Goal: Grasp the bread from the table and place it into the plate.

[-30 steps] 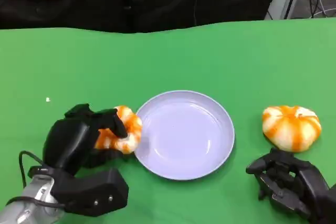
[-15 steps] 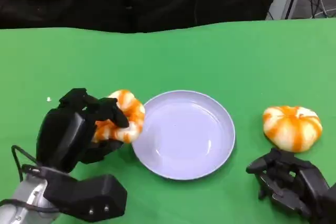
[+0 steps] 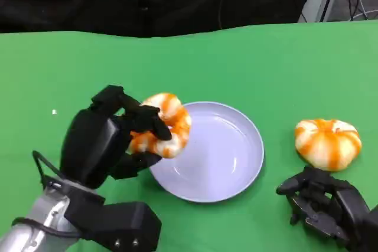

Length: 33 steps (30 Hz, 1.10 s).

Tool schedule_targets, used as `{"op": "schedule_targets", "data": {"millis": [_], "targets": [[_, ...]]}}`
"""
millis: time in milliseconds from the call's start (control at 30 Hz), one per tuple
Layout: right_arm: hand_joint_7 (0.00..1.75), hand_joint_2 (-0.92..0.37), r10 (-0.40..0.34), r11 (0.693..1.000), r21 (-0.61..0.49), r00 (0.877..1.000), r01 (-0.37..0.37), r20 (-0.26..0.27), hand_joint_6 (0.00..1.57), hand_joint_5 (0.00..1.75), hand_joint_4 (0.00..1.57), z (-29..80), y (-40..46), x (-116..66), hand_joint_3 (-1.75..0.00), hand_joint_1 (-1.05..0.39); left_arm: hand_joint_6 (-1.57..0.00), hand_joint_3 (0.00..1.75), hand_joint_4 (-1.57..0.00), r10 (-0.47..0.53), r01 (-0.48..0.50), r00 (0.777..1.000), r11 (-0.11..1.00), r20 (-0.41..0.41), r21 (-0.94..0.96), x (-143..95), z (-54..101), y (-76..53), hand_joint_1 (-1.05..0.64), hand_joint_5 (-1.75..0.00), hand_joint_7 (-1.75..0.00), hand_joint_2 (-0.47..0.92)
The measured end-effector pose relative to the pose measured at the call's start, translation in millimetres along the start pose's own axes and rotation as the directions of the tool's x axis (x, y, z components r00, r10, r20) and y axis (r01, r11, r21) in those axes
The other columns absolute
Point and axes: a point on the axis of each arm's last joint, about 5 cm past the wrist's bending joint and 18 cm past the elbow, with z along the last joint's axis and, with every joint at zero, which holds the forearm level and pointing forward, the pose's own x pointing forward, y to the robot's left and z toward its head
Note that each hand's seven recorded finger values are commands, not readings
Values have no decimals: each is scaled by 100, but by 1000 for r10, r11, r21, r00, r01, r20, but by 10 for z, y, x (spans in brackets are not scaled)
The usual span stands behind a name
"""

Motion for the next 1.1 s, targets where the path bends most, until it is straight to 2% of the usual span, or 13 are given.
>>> {"op": "schedule_targets", "data": {"millis": [200, 400, 467, 533, 767, 1000, 1100], "targets": [[103, -92, -7, 1000, -5, 1000, 7, 1, 76, 173, 65, 0, 21, 7, -44, -27, -88, 69, -80, -39, 39, 999, 999, 20, -25, 91, 30, -101, -5, -161, -112, 62], [102, -92, -14, 1000, -12, 1000, 14, 5, 76, 174, 67, 3, 38, 14, -45, -29, -85, 66, -76, -91, 92, 995, 995, 37, -42, 132, 52, -228, -7, -167, -115, 62], [102, -92, -15, 1000, -13, 1000, 15, 5, 75, 175, 67, 3, 45, 13, -46, -27, -77, 64, -72, -99, 100, 994, 994, 41, -49, 147, 58, -256, -5, -173, -131, 63], [101, -92, -18, 1000, -16, 1000, 18, 4, 75, 175, 67, 1, 54, 14, -46, -26, -75, 64, -71, -118, 121, 992, 991, 51, -59, 193, 67, -313, -5, -174, -135, 63], [99, -92, -18, 1000, -8, 1000, 18, 8, 76, 175, 66, 2, 106, 31, -46, -26, -74, 62, -70, -171, 176, 983, 981, 69, -82, 256, 74, -449, -5, -175, -135, 65], [98, -92, -14, 1000, -10, 1000, 14, 10, 77, 175, 67, 5, 147, 42, -48, -24, -69, 59, -66, -232, 235, 972, 968, 48, -89, 300, 61, -581, -4, -175, -142, 67], [98, -92, -14, 1000, -12, 1000, 14, 10, 77, 175, 66, 5, 151, 45, -49, -23, -71, 54, -66, -265, 267, 964, 960, 39, -84, 321, 54, -628, -5, -175, -136, 69]]}}
